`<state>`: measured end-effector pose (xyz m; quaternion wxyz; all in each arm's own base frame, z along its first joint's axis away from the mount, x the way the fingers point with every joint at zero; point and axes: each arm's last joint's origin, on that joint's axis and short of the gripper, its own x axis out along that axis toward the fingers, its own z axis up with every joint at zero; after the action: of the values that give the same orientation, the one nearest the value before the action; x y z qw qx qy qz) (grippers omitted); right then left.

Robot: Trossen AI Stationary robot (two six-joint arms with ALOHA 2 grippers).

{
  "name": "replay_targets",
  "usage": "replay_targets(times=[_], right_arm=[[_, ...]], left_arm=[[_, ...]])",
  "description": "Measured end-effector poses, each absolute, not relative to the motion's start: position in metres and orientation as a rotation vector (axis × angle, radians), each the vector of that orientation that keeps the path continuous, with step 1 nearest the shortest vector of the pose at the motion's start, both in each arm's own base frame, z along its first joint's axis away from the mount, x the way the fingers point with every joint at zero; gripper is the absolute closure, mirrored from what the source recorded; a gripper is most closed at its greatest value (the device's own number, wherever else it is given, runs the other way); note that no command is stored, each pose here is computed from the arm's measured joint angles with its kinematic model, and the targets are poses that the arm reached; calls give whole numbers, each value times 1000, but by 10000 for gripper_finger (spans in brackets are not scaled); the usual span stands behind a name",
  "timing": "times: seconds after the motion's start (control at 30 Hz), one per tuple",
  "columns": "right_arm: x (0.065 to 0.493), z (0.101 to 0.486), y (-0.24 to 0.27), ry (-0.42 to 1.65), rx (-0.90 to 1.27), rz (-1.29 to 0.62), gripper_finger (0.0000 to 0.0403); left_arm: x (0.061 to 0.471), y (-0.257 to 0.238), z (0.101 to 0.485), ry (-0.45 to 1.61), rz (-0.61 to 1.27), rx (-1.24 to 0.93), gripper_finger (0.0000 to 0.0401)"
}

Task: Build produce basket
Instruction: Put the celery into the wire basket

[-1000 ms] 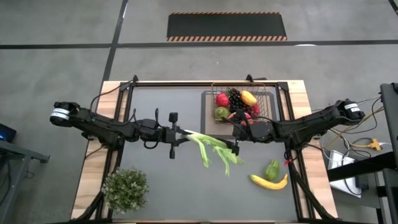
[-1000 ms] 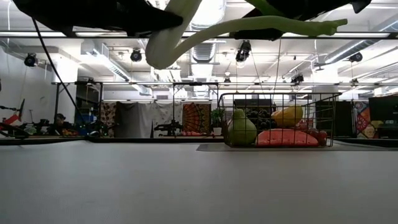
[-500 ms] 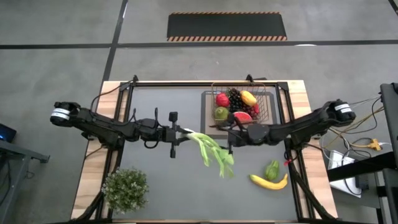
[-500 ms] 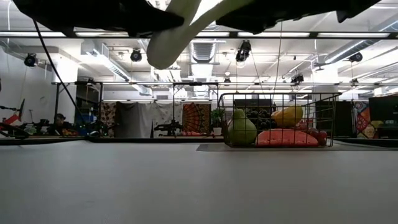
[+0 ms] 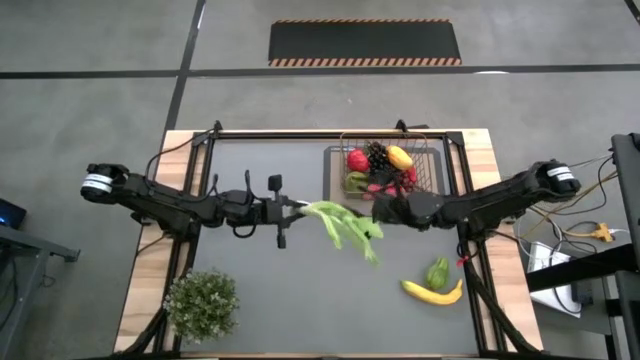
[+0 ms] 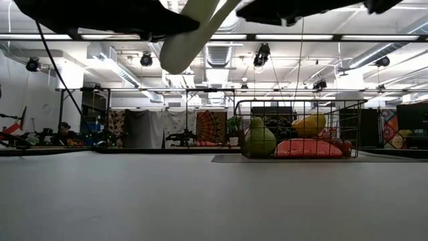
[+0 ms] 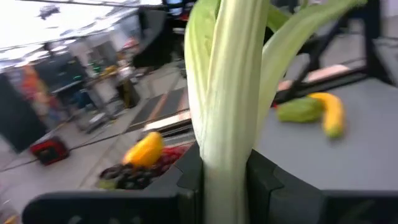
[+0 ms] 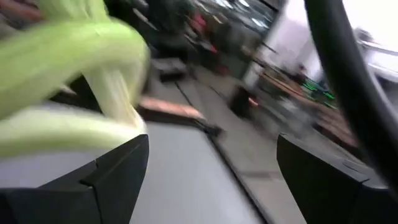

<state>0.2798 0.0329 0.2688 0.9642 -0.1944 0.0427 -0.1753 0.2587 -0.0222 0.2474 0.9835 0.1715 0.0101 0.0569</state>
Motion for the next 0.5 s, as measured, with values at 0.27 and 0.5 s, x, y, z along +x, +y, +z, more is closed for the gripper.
replay_targets(times=[0.27, 0.5], right_arm=[[231, 289, 19, 239, -313, -434, 76], [209, 291, 11, 230, -215, -336, 76]], left_arm=[[254, -17, 259, -12, 300, 300, 355], [250, -15, 271, -122, 354, 263, 355]])
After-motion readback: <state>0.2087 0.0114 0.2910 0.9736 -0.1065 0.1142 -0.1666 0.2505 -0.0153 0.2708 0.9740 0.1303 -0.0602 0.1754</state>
